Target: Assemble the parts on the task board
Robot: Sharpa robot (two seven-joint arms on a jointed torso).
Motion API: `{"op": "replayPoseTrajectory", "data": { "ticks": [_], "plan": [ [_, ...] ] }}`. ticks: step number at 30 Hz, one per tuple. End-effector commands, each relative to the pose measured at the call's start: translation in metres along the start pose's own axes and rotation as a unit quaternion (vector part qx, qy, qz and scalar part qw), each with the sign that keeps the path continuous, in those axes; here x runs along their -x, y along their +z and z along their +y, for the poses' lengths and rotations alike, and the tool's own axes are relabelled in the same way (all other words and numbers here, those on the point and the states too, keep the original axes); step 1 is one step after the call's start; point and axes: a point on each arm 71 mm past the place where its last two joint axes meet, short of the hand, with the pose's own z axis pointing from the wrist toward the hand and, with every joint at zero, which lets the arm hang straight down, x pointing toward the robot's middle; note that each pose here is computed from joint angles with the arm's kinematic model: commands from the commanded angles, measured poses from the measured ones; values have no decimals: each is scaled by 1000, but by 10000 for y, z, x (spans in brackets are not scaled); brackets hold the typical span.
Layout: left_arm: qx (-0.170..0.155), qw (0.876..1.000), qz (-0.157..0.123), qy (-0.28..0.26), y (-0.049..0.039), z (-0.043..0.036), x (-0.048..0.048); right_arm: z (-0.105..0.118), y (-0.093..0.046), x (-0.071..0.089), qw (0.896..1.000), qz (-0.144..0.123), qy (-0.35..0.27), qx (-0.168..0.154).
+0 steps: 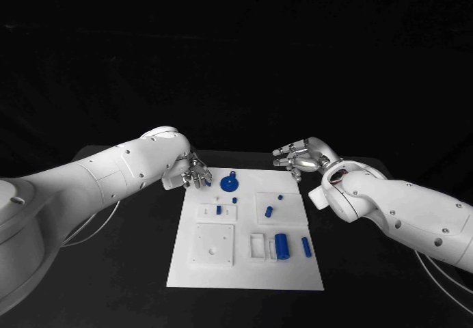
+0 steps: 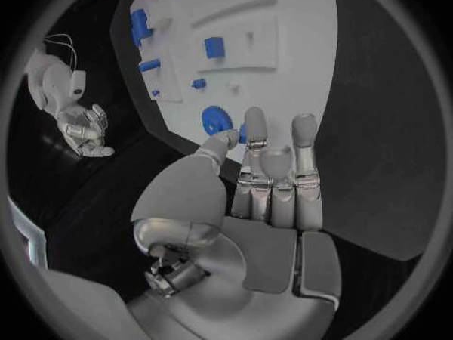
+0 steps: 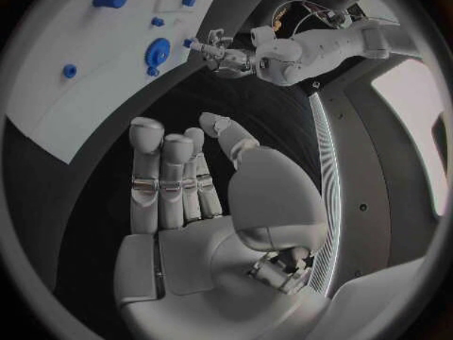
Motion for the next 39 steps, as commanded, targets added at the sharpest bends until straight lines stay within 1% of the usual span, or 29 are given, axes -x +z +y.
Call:
{"op": "replayPoseTrajectory", "data": {
  "ticks": [1, 4, 9, 13, 15, 19, 23, 26, 31, 36, 39],
  "plan": [
    [5, 1000, 18, 12, -49, -20, -26, 3, -3, 2, 1000, 3, 0, 3],
    [3, 1000, 22, 19, -101, -18, -39, -2, -5, 10, 1000, 2, 0, 2],
    [-3, 999, 21, 24, -197, 0, -50, -11, -6, 22, 1000, 1, -1, 1],
    [-8, 1000, 17, 25, -279, 33, -78, -24, -6, 36, 1000, -1, -1, 0],
    [-10, 999, 16, 25, -307, 47, -99, -28, -5, 40, 1000, -1, -2, 0],
    [-14, 999, 12, 26, -364, 95, -180, -42, -3, 54, 1000, -3, -2, -2],
    [-19, 1000, 7, 13, -412, 139, -265, -58, 0, 70, 1000, -6, -3, -3],
    [-24, 1000, 1, 3, -448, 149, -322, -68, 0, 81, 1000, -7, -4, -4],
    [-29, 1000, -5, -7, -468, 152, -375, -68, -1, 82, 1000, -7, -4, -4],
    [-32, 999, -8, -15, -469, 163, -437, -72, -2, 88, 1000, -8, -4, -5],
    [-35, 999, -9, -16, -470, 155, -472, -74, -3, 90, 1000, -8, -5, -5]
  ]
}}
